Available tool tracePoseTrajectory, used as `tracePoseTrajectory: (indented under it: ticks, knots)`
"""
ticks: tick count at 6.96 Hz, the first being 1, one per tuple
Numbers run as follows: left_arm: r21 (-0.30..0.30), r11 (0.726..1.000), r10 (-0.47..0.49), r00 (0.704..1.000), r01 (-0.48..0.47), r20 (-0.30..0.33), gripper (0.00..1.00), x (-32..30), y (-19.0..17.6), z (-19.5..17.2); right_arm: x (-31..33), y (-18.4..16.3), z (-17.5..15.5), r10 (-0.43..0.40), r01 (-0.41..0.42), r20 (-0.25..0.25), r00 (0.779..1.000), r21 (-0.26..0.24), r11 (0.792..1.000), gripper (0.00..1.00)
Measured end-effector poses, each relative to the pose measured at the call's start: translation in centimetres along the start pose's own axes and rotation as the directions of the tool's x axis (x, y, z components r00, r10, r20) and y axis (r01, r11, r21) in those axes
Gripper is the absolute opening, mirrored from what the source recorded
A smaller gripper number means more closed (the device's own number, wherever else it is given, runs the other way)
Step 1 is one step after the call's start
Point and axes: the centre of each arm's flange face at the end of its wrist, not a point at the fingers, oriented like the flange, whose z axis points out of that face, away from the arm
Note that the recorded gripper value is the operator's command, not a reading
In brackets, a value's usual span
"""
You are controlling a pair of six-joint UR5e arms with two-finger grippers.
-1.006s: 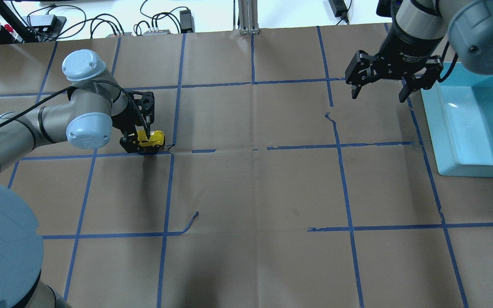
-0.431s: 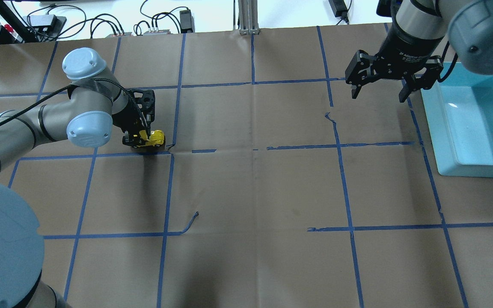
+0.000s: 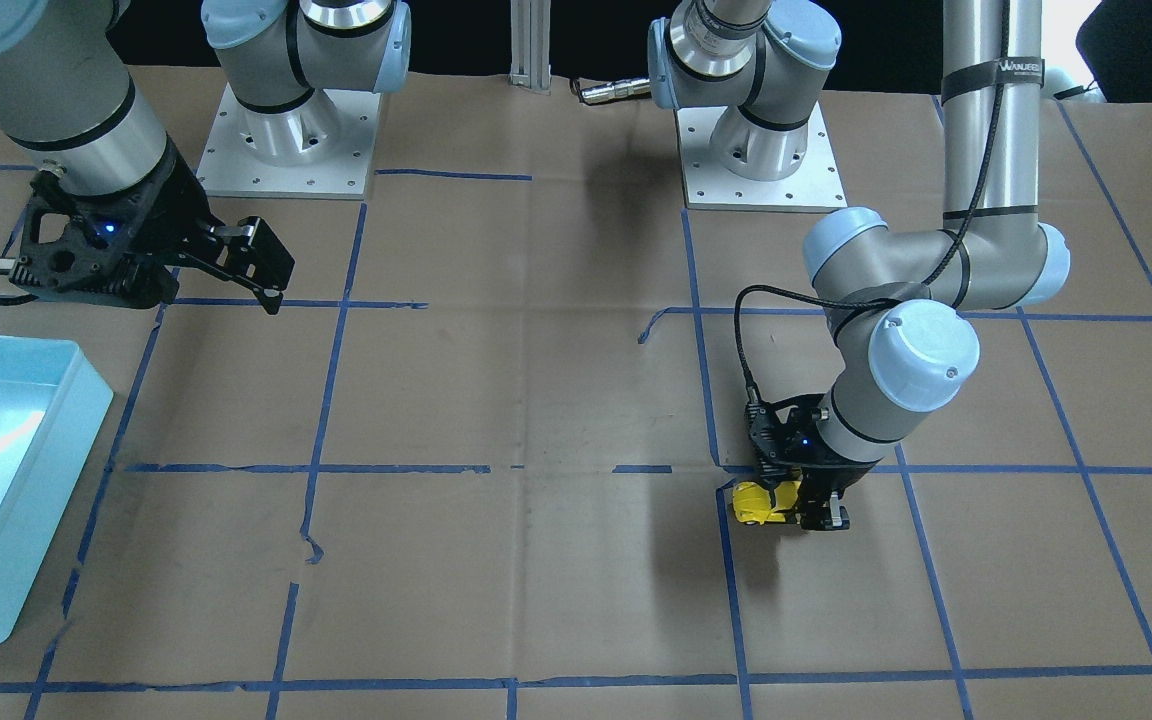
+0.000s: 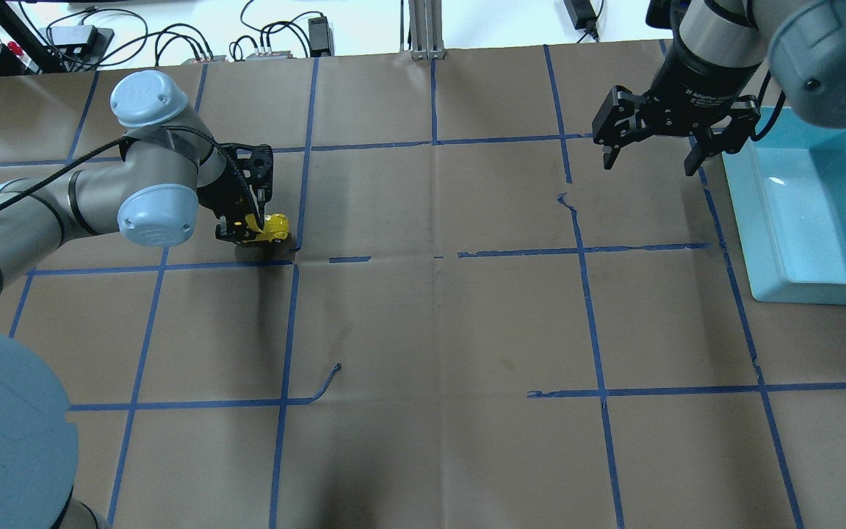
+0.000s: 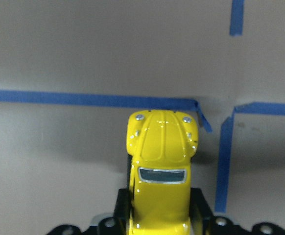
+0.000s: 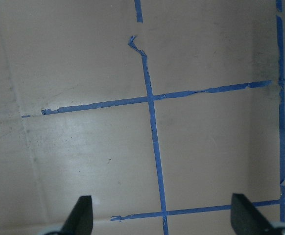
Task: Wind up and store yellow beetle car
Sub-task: 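Hold the car with the left gripper and rotate it on the table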
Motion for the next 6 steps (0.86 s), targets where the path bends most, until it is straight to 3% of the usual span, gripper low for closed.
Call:
tracePoseTrajectory:
  ticks: [2, 6]
  knots:
    - [0.015, 0.999, 0.052, 0.998, -0.052, 0.022, 0.01, -0.3, -3.6, -0.9, 0.1, 0.1, -0.1, -0.003, 0.003, -0.001, 1.000, 0.000, 1.000, 1.00]
    - [0.005, 0.996, 0.084, 0.996, -0.084, -0.011, 0.01, -0.8, -3.7, 1.4, 0.1, 0.1, 0.1, 0.000, 0.000, -0.003, 1.000, -0.002, 1.000, 1.00]
